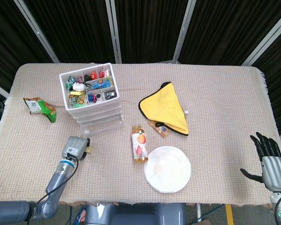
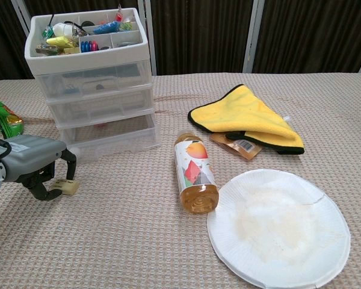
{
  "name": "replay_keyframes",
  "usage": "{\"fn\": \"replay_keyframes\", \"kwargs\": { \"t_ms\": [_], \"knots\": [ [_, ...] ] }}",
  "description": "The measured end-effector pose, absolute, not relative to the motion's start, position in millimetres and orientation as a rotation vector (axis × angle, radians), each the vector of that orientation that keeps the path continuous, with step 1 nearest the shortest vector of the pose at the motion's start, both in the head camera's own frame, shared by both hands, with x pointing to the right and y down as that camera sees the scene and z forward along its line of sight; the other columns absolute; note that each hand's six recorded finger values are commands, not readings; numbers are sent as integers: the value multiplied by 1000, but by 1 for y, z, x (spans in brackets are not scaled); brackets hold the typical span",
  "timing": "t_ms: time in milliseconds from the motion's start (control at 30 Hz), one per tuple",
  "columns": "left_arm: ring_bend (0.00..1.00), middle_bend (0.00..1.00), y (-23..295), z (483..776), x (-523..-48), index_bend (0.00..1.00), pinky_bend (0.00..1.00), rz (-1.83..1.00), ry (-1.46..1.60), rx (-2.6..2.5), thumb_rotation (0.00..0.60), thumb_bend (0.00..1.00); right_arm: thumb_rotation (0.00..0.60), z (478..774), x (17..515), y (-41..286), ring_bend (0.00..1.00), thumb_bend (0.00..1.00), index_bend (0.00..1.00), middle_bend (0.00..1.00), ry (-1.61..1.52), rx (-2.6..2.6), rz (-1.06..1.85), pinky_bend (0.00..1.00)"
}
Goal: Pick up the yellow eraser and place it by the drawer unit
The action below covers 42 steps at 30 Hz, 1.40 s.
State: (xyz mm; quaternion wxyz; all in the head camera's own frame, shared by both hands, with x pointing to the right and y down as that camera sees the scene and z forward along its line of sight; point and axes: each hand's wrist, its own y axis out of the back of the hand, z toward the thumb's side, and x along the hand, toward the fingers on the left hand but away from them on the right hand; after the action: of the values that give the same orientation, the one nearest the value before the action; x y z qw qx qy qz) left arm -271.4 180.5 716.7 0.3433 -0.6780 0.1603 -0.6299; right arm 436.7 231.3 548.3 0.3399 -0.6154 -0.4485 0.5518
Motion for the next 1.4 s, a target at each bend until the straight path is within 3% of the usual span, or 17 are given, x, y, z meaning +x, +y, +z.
{"fn": "replay_keyframes", "kwargs": {
  "t_ms": [333,800,1400],
  "knots": [
    [929,1000,181,713,-267,609,722,-1606,456,-1789,600,587,600,548,437,231,0,14,82,0,-1172,-1604,1436,0],
    [930,1000,154,666,-232,606,723,-1371,566,-1777,600,587,600,547,437,231,0,14,82,0,-1171,-1601,1431,0],
    [929,1000,103,691,-228,597,721,-1394,570,-1631,600,587,600,548,437,231,0,16,82,0,-1171,-1606,1437,0]
  ]
}}
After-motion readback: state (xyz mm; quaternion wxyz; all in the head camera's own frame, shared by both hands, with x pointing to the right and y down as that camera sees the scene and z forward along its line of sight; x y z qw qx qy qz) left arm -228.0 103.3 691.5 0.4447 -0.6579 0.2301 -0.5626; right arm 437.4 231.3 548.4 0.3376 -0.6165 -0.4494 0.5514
